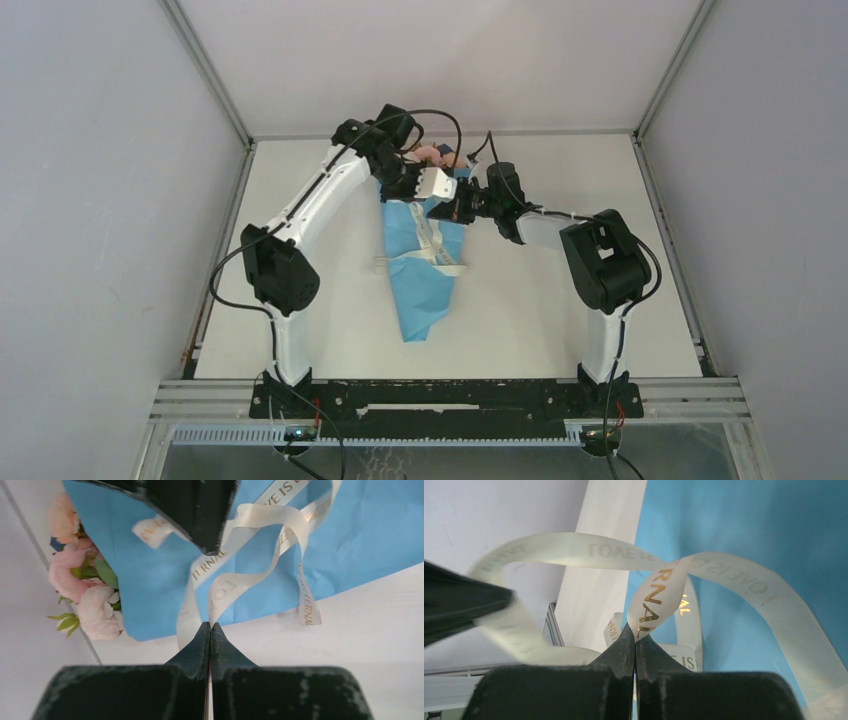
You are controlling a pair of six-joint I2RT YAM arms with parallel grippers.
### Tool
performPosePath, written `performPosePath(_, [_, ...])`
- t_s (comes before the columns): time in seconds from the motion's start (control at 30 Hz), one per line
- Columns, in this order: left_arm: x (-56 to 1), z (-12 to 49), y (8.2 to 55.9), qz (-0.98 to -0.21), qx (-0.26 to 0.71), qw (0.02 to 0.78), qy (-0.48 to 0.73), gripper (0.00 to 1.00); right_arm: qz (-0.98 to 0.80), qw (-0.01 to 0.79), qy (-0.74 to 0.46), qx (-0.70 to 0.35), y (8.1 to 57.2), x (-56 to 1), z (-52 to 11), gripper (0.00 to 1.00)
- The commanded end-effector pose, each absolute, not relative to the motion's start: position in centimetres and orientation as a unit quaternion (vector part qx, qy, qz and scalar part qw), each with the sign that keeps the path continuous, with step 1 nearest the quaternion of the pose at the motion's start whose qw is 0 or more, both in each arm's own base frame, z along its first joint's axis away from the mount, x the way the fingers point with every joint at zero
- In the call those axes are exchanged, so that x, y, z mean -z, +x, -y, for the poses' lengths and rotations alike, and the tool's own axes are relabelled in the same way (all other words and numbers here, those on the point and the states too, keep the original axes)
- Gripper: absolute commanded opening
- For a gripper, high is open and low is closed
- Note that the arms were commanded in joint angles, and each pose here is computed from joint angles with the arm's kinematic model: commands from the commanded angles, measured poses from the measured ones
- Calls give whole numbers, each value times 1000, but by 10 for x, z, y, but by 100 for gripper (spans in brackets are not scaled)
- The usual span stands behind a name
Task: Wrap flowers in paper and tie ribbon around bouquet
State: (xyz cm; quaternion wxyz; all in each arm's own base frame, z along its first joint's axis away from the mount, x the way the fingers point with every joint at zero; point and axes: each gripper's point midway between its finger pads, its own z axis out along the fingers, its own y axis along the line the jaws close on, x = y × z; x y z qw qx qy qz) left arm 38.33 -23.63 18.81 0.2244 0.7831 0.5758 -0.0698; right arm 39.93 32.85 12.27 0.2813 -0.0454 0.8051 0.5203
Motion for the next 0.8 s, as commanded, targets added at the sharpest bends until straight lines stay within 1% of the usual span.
performPosePath(0.0, [-244, 245, 361, -613, 124, 276, 730, 0, -805, 275, -90, -518, 392, -119, -336, 0])
performPosePath(0.23, [-270, 253, 384, -661, 120, 335, 661, 0, -828, 214, -142, -499, 359, -86, -335, 0])
performPosePath(0.33, [-284, 254, 396, -675, 117, 366, 630, 0, -833, 197, -148, -495, 352, -75, -333, 0])
performPosePath(0.43, [-290, 250, 403, -684, 113, 380, 612, 0, -833, 188, -151, -498, 350, -68, -334, 0])
performPosePath(0.63, [-273, 228, 429, -726, 83, 385, 564, 0, -837, 160, -166, -496, 342, -54, -333, 0])
performPosePath(0.77, [-259, 215, 439, -750, 77, 385, 533, 0, -823, 115, -215, -513, 316, -56, -335, 1])
